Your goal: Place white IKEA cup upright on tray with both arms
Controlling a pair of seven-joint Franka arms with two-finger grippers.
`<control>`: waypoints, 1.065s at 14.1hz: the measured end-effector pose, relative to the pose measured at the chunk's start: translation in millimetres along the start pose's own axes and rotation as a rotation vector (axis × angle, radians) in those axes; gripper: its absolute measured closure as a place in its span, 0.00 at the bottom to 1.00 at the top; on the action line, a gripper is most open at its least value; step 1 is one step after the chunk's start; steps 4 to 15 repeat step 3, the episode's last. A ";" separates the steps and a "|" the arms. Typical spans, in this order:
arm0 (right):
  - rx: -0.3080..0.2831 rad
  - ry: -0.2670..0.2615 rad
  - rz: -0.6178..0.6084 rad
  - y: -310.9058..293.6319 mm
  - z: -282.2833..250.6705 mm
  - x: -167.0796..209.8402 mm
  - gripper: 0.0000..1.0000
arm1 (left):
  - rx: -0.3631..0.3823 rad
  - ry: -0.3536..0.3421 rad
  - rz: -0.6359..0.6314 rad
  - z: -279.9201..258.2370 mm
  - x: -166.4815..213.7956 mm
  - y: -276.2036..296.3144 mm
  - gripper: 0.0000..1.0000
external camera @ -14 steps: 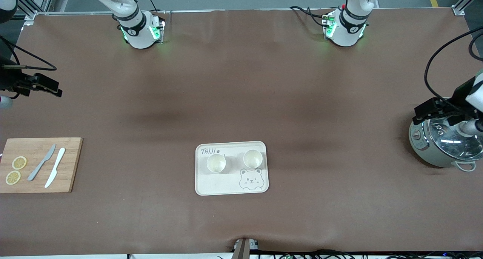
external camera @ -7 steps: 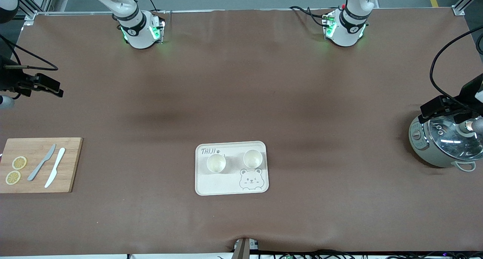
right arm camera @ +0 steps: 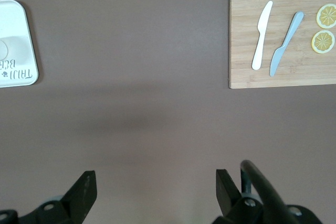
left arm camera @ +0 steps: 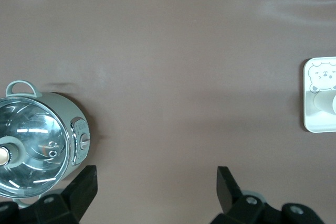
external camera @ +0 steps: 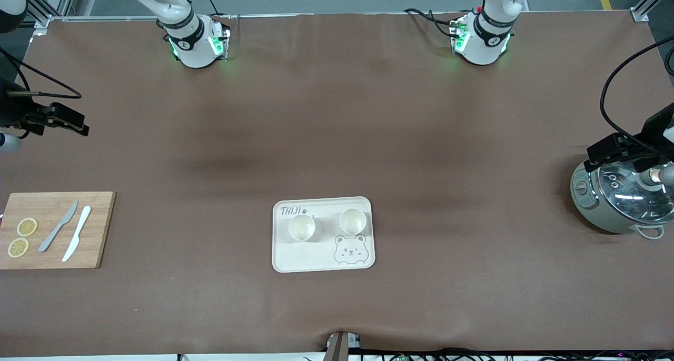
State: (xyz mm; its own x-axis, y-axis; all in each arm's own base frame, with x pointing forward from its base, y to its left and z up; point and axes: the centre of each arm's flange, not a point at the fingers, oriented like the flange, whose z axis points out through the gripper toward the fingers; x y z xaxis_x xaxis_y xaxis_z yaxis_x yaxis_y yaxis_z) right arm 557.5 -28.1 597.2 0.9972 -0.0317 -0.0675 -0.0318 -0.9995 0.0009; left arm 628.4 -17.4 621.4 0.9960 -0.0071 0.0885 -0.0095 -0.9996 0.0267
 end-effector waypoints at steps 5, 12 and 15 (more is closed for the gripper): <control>0.000 -0.003 -0.003 -1.5 1.7 0.1 0.00 | 0.000 0.000 0.000 0.0 0.0 0.0 0.00; 0.000 -0.003 -0.003 -1.5 1.7 0.1 0.00 | 0.000 0.000 0.000 0.0 0.0 0.0 0.00; 0.000 -0.003 -0.003 -1.5 1.7 0.1 0.00 | 0.000 0.000 0.000 0.0 0.0 0.0 0.00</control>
